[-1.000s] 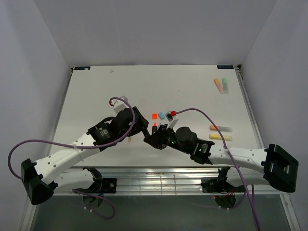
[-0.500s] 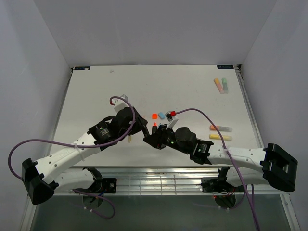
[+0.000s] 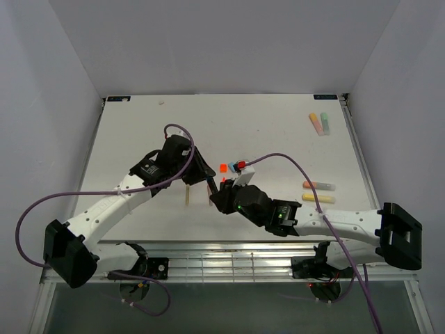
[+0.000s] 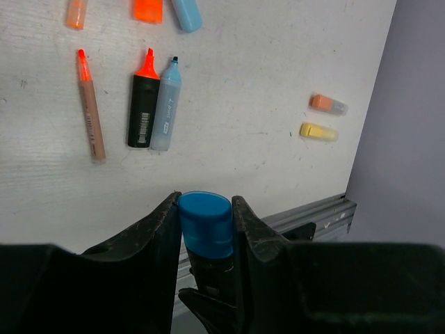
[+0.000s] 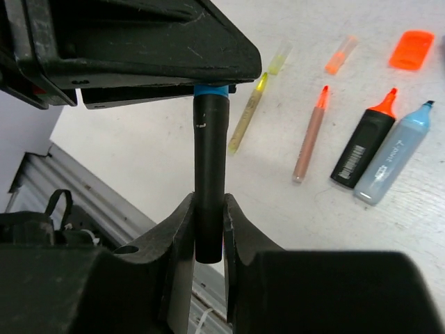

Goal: Open the pen caps

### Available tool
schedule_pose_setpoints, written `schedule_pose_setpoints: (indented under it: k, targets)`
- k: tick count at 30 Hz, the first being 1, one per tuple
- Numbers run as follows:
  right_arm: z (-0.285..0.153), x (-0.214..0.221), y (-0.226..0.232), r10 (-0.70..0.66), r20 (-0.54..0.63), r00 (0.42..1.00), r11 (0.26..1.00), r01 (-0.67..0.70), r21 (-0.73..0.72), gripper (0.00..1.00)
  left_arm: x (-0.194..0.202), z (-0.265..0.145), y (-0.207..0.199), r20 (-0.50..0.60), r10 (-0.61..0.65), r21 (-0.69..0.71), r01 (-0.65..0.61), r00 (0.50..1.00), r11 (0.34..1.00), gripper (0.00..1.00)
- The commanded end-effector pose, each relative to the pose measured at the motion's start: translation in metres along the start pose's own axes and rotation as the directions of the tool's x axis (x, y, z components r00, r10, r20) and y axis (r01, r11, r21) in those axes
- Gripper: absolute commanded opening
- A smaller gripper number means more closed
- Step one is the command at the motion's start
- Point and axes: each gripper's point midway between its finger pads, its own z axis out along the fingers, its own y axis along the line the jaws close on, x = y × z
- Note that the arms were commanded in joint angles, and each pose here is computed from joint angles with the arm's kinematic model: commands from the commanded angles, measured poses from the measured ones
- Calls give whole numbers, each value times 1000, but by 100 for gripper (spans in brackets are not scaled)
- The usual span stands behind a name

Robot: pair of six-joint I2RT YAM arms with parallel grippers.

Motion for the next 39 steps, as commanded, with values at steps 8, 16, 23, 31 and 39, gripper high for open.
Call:
schedule_pose_setpoints:
  k: [8, 16, 23, 31, 39]
  targets:
    - [-24, 34, -48, -178, -150, 973, 963, 203, 175, 8, -118, 13, 10, 264, 32, -103, -5, 964, 995, 0]
    - [-34, 32, 12, -19, -115, 993, 970, -10, -241, 8, -136, 9, 20, 391, -16, -96, 58, 920, 994, 0]
    - [-45, 32, 22, 86, -170, 982, 918, -144, -368, 8, -145, 10, 20, 393, 24, -114, 22, 919, 993, 0]
    - [-44, 14, -81, 234, 21, 972, 967, -235, 95, 8, -124, 52, -25, 112, 322, 44, -328, 940, 944, 0]
    - [-70, 30, -156, 286, 106, 952, 884, -305, 353, 8, -91, 114, -37, -77, 372, 153, -358, 925, 921, 0]
